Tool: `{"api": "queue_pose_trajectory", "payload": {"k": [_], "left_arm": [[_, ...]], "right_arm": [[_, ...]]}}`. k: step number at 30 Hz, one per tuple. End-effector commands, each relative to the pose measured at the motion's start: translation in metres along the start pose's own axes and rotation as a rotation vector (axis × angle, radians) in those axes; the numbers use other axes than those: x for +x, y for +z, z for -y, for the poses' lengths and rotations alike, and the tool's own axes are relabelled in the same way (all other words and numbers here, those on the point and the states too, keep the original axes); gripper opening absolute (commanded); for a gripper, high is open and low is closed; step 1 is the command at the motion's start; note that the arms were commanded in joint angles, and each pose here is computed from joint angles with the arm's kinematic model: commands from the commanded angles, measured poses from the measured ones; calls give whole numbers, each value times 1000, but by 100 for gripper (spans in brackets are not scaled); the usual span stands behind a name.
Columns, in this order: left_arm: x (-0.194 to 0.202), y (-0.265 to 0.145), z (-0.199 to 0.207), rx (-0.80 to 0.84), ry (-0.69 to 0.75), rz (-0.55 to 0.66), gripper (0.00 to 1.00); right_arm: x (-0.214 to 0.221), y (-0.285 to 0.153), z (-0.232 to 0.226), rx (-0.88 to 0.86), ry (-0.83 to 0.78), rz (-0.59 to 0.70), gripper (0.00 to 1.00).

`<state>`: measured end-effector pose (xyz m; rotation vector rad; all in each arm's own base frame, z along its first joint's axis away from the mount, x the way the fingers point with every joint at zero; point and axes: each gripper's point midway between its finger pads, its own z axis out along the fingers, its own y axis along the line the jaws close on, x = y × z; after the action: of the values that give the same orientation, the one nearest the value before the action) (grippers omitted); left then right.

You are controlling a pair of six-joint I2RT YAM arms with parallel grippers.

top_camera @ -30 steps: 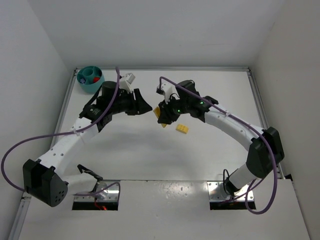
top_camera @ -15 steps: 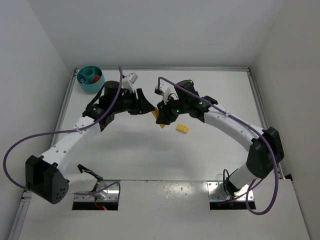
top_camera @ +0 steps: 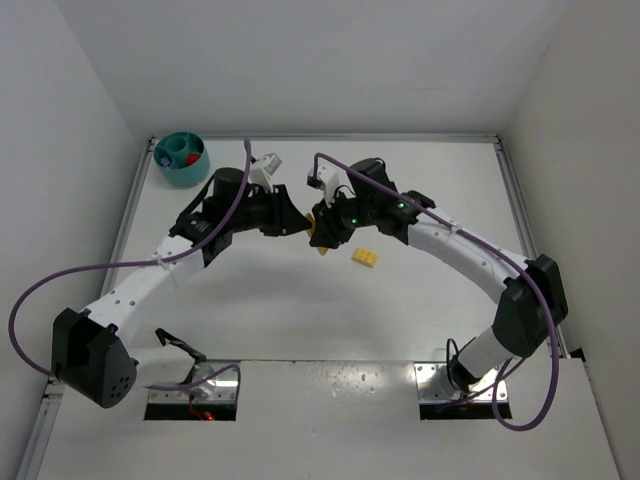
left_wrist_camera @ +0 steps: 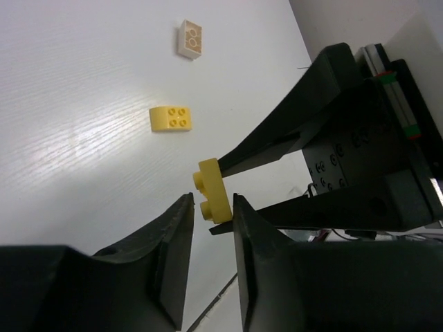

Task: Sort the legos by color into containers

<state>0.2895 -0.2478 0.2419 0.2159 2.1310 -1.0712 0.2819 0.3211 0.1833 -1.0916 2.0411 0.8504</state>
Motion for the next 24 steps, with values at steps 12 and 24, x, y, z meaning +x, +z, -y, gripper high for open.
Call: {"api": "queue_pose_trajectory", "payload": {"k": [12, 24], "left_arm": [[-40, -9, -3, -89, 154, 113, 0], [-180, -118, -115, -686, 279, 506, 0]], "right_arm": [[-24, -12, -11, -7, -67, 58, 34], [-20, -42, 14, 157, -87, 69, 64]]}}
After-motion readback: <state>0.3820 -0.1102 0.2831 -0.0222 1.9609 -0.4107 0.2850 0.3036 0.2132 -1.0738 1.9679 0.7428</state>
